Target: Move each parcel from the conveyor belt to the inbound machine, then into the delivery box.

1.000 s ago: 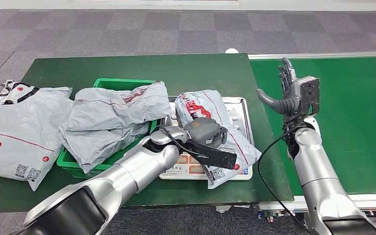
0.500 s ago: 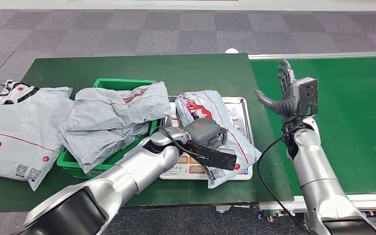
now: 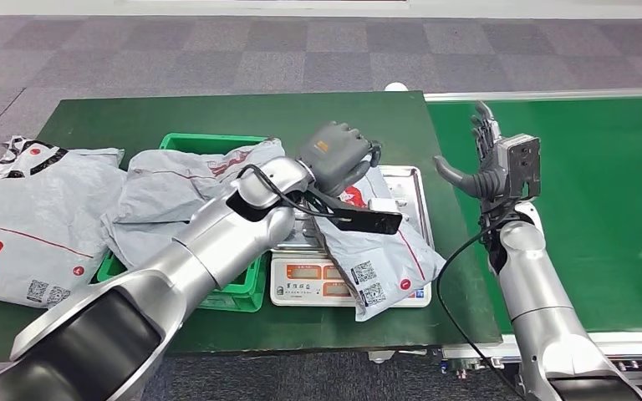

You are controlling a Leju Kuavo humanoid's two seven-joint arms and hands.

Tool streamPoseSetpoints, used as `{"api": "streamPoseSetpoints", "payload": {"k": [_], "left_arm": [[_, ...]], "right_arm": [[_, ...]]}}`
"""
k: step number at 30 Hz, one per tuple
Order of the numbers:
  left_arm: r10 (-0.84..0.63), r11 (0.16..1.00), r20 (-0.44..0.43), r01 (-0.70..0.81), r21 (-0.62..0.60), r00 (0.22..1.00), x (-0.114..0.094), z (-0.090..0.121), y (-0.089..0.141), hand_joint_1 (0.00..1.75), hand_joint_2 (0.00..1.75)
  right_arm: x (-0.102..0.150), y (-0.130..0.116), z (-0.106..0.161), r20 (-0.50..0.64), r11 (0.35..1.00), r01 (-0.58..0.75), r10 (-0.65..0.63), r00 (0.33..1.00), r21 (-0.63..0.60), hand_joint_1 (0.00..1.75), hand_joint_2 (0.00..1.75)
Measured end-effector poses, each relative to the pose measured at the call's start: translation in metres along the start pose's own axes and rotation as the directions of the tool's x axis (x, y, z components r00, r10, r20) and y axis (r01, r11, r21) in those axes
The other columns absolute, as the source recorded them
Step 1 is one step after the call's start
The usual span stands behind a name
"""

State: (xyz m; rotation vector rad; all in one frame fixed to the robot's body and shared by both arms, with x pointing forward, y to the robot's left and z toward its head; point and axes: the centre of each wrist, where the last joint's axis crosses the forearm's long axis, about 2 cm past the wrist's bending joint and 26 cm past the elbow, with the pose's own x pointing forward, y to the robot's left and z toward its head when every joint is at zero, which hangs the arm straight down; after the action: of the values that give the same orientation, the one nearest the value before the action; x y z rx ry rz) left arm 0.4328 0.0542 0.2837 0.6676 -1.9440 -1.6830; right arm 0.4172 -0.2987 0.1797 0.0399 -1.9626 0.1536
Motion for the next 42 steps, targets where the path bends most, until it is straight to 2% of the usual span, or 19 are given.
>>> {"api": "streamPoseSetpoints", "payload": {"k": [5,6,9,10,15,19,26,33,37,42], "left_arm": [[-0.059,0.997,-0.003,0.059,0.048,0.998,-0.006,-0.002,0.022,1.75,1.75],[-0.064,0.996,-0.004,0.064,0.055,0.998,-0.007,-0.002,0.024,1.62,1.75],[-0.055,0.997,-0.008,0.055,0.053,0.998,-0.007,-0.003,0.029,0.31,1.75],[-0.034,0.999,-0.009,0.034,0.041,0.999,-0.007,-0.003,0.030,0.00,1.75],[0.190,0.981,0.022,-0.189,-0.035,0.982,-0.013,-0.001,0.027,0.00,1.75],[0.277,0.960,0.066,-0.273,-0.063,0.959,-0.016,0.005,0.016,0.00,1.75],[0.323,0.942,0.062,-0.314,-0.117,0.944,-0.021,0.013,-0.003,0.00,1.75],[0.445,0.877,0.112,-0.407,-0.257,0.889,-0.026,0.019,-0.013,0.00,1.75],[0.439,0.872,0.114,-0.392,-0.291,0.891,-0.024,0.022,-0.024,0.00,1.75],[0.395,0.886,0.115,-0.344,-0.311,0.912,-0.018,0.031,-0.051,0.00,1.75]], "right_arm": [[-0.002,-0.001,0.011,-0.006,1.000,-0.010,0.010,1.000,-0.009,0.00,1.75],[-0.002,-0.001,0.012,-0.008,1.000,-0.012,0.012,1.000,-0.011,0.00,1.75],[0.002,-0.002,0.012,-0.011,1.000,-0.020,0.020,1.000,-0.019,0.00,1.75],[0.003,-0.003,0.011,-0.010,0.999,-0.023,0.023,1.000,-0.022,0.00,1.75],[0.006,-0.008,0.012,-0.009,0.999,-0.028,0.028,1.000,-0.025,0.00,1.75],[0.006,-0.010,0.012,-0.004,1.000,-0.017,0.017,1.000,-0.018,0.00,1.75],[0.006,-0.014,0.012,0.002,1.000,-0.005,0.005,1.000,-0.019,0.00,1.75],[0.010,-0.019,0.003,0.014,1.000,0.013,-0.013,1.000,-0.016,0.00,1.75],[0.010,-0.020,0.000,0.013,1.000,0.020,-0.020,1.000,-0.023,0.00,1.75],[0.008,-0.021,0.001,0.010,0.999,0.023,-0.023,1.000,-0.026,0.00,1.75]]}}
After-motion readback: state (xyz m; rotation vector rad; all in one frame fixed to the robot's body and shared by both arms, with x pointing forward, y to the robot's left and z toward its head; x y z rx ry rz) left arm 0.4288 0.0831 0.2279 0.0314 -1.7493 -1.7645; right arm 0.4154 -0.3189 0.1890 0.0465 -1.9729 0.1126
